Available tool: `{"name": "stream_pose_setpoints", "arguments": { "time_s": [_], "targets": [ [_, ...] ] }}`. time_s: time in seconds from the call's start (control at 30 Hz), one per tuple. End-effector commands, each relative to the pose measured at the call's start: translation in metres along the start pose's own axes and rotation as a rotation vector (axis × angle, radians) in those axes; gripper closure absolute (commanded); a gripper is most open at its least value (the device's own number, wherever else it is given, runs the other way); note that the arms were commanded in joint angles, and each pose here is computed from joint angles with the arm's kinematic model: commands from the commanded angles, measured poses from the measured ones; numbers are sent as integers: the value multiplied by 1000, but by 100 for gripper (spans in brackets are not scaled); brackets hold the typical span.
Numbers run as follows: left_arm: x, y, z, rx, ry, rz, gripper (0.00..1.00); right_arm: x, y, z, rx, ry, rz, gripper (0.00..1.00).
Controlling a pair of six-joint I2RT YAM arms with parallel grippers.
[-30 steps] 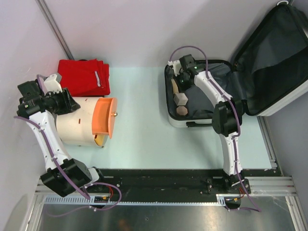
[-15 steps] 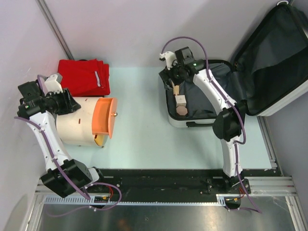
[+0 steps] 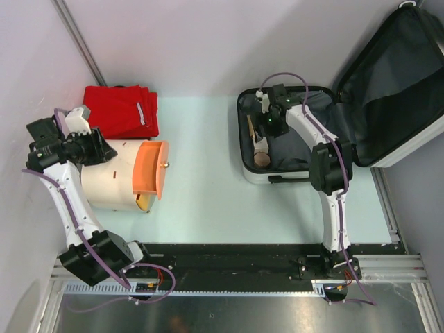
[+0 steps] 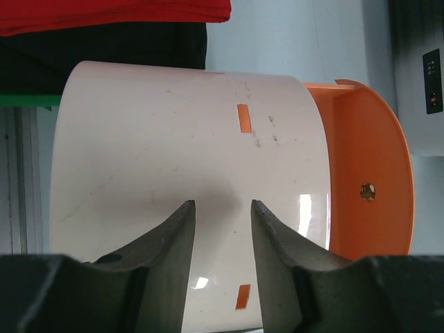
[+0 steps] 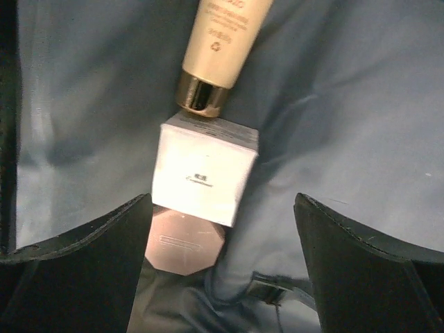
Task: Open, take out, and arrange the luggage
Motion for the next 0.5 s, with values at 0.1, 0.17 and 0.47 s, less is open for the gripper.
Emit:
{"name": "stream_pose_setpoints", "arguments": {
  "time_s": [0.1, 0.17, 0.47],
  "targets": [
    [29, -9, -3, 28, 63, 134, 56, 7, -17, 19, -72, -37, -32, 12],
    [30, -9, -3, 23, 60, 135, 56, 17, -24, 24, -68, -25, -18, 12],
    [27, -11, -1, 32, 61, 134, 56, 30, -41, 24, 90, -6, -36, 25]
  ]
}}
Point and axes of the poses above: each gripper's point midway between its finger pads, its own y axis back along the fingers, its own z axis along the line the jaws close on, x = y × z, the point moved 9 cm from there along y, back along the fingers, and after that the axes turned 8 degrees about -y, right-handed, at the moved point
